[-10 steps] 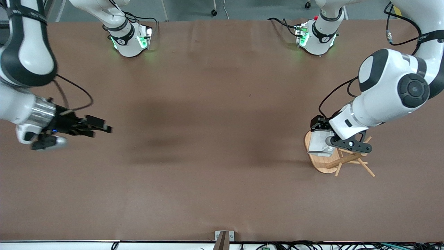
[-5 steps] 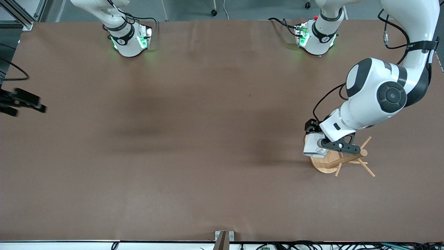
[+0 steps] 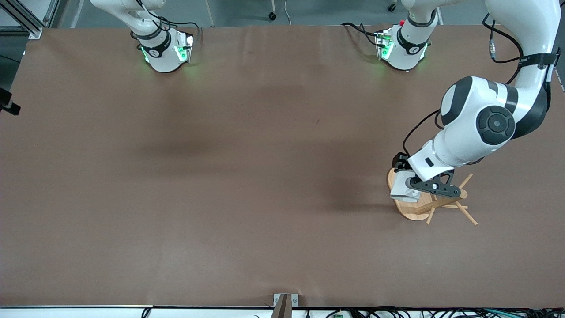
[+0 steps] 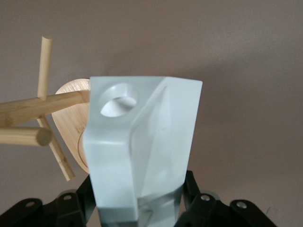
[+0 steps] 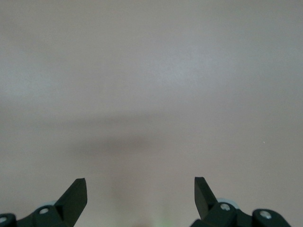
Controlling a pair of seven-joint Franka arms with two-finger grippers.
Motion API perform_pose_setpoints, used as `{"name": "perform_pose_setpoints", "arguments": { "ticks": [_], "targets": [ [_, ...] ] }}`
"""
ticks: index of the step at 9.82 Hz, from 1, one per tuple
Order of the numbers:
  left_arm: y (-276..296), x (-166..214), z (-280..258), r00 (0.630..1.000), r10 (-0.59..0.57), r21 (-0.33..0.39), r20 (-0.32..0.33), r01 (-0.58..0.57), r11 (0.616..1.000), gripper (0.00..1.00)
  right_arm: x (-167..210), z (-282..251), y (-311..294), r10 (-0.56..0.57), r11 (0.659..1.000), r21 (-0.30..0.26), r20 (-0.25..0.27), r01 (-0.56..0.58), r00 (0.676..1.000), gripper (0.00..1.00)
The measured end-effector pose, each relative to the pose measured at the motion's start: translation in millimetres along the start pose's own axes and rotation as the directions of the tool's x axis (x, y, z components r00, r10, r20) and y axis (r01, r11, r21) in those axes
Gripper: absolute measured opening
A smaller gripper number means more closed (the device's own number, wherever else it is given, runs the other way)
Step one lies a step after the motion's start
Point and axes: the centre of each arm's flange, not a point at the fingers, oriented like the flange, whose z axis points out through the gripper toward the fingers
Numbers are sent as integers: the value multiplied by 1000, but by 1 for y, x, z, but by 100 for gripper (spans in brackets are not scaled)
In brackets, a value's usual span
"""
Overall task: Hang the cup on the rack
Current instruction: 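Lower the cup handle onto a rack peg with the left gripper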
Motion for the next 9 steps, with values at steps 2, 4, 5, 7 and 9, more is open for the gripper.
{"name": "perform_pose_setpoints", "arguments": {
  "ticks": [2, 4, 5, 7, 9],
  "targets": [
    [-14, 0, -1, 1000, 9, 0, -2, -9, 1000, 74, -15, -4, 4, 21, 1000, -5, 4, -21, 1000, 100],
    [-22, 1, -4, 1000, 11, 0, -10, -11, 1000, 74, -20, -1, 3, 20, 1000, -3, 12, -20, 1000, 100],
    [-23, 2, -7, 1000, 14, 0, -17, -14, 1000, 74, -20, 0, 0, 15, 1000, -5, 13, -15, 1000, 100],
    [-25, 3, -10, 1000, 17, -1, -24, -17, 1000, 74, -19, 0, -8, 2, 1000, -9, 11, -2, 1000, 100],
    [-31, 4, -6, 1000, 14, -5, -18, -14, 1000, 74, -18, -1, -12, -5, 1000, -11, 4, 5, 1000, 100]
  ]
}}
